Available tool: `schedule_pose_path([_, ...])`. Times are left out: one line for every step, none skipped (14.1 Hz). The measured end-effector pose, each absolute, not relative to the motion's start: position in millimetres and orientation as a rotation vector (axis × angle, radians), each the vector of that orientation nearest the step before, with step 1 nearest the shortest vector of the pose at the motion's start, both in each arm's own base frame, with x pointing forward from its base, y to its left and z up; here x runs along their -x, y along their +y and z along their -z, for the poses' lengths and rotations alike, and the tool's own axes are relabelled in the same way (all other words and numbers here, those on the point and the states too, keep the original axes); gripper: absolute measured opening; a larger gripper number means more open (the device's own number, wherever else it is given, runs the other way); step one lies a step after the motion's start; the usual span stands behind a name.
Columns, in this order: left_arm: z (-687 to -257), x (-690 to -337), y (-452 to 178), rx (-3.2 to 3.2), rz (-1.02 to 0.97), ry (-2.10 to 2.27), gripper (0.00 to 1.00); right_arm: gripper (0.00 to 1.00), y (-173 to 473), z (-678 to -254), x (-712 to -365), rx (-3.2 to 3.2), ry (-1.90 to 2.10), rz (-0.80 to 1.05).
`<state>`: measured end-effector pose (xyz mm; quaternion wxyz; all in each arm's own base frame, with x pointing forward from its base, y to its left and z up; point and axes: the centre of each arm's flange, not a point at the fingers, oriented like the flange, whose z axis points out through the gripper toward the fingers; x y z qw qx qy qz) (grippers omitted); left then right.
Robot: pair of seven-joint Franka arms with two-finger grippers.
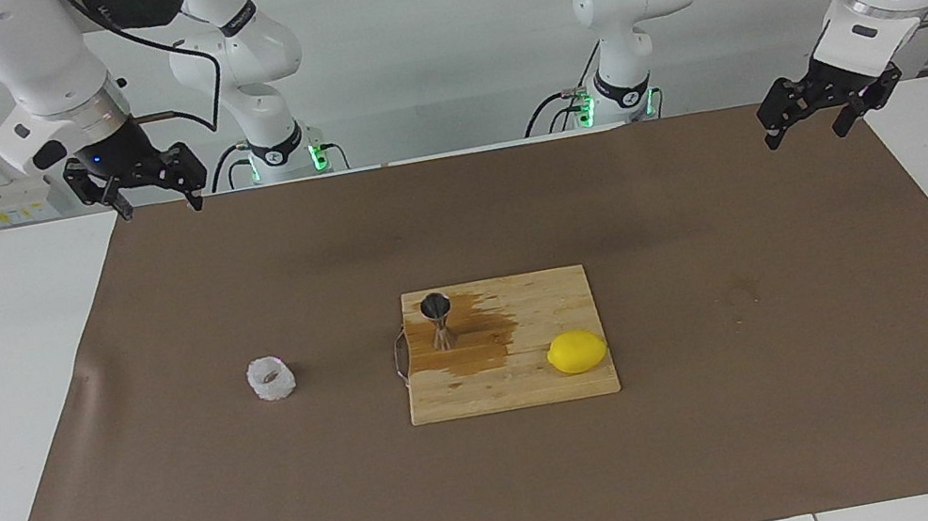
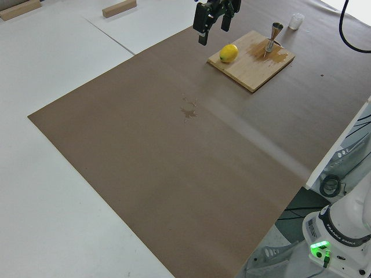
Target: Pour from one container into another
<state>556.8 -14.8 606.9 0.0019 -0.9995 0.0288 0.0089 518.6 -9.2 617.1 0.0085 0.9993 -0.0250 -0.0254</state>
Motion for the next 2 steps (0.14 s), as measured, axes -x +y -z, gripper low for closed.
schedule_pose_path([-606.9,-556.8,-14.8,3.136,-0.028,0.09,1.0,1.0,-8.3,-619.1,-525.4,-3.137,-0.086,0.054])
schedule_pose_path([-606.9,-556.8,-14.8,3.136,-0.028,0.09,1.0,1.0,-7.6,-621.9,-532.8,-3.147,-0.088,0.02])
